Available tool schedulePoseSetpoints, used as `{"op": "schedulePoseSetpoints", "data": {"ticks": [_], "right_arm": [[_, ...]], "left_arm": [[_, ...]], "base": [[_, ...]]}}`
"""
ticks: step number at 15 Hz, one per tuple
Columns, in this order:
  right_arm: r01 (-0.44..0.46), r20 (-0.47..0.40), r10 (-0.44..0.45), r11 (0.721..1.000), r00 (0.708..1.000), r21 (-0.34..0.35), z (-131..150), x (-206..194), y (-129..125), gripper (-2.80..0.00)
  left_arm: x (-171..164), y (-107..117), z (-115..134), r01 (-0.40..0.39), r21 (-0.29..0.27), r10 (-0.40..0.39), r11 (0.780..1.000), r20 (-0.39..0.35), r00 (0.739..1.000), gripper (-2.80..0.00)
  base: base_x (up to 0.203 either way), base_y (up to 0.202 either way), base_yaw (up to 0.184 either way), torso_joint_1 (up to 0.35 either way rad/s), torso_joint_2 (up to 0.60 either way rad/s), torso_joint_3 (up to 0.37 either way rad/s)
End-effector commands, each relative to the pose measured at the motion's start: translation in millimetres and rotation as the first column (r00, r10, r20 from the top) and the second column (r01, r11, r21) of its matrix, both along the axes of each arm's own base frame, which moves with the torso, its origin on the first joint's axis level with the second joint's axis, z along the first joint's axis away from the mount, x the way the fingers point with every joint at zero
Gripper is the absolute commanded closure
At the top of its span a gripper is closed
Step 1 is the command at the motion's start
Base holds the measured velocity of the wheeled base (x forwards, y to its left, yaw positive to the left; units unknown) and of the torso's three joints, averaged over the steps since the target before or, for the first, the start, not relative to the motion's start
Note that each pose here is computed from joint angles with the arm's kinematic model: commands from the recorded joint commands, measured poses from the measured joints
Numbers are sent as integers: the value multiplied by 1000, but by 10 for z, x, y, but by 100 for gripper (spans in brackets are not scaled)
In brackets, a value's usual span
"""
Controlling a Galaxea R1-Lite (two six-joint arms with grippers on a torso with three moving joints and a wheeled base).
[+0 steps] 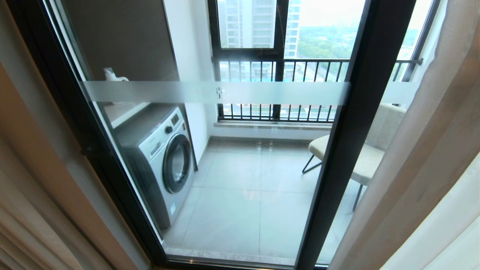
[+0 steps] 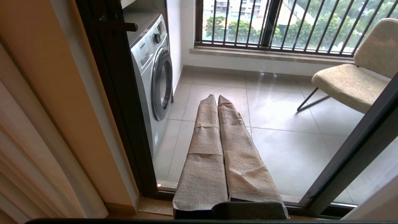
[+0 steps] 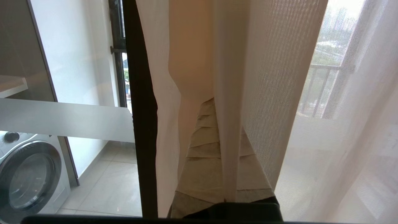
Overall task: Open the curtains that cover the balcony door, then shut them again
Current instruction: Pull the inner curtains open on both sides
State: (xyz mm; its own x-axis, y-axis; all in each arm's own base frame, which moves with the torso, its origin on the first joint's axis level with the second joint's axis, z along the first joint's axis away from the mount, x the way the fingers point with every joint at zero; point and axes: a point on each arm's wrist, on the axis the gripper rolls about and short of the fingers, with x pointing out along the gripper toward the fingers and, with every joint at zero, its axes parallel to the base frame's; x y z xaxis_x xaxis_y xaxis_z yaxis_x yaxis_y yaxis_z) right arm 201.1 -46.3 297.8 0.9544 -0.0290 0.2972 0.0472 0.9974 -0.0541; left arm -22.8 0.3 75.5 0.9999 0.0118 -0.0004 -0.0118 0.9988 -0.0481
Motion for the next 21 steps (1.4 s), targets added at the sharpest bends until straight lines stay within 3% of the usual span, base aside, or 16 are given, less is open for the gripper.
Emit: {"op": "schedulePoseSetpoints", "data": {"ticks": [1,6,15,21], "right_arm": [[0,5,0,1000,1000,-2,6,-7,0,0],[19,4,-19,1000,1000,-2,5,-17,-39,0],[97,-36,-97,995,995,9,-114,-37,-202,0],[112,-69,-108,992,992,59,-207,4,-264,0]], "left_arm": [[0,0,0,0,-1,0,1000,0,1000,0],[0,0,0,0,-1,0,1000,0,1000,0],[0,0,1,0,-1,0,1000,2,1000,0],[0,1,0,-2,-1,2,1000,0,1000,0]], "base": [[0,0,0,0,0,0],[0,-48,3,0,2,1],[0,-191,2,1,3,1],[0,-190,2,2,0,4]]}}
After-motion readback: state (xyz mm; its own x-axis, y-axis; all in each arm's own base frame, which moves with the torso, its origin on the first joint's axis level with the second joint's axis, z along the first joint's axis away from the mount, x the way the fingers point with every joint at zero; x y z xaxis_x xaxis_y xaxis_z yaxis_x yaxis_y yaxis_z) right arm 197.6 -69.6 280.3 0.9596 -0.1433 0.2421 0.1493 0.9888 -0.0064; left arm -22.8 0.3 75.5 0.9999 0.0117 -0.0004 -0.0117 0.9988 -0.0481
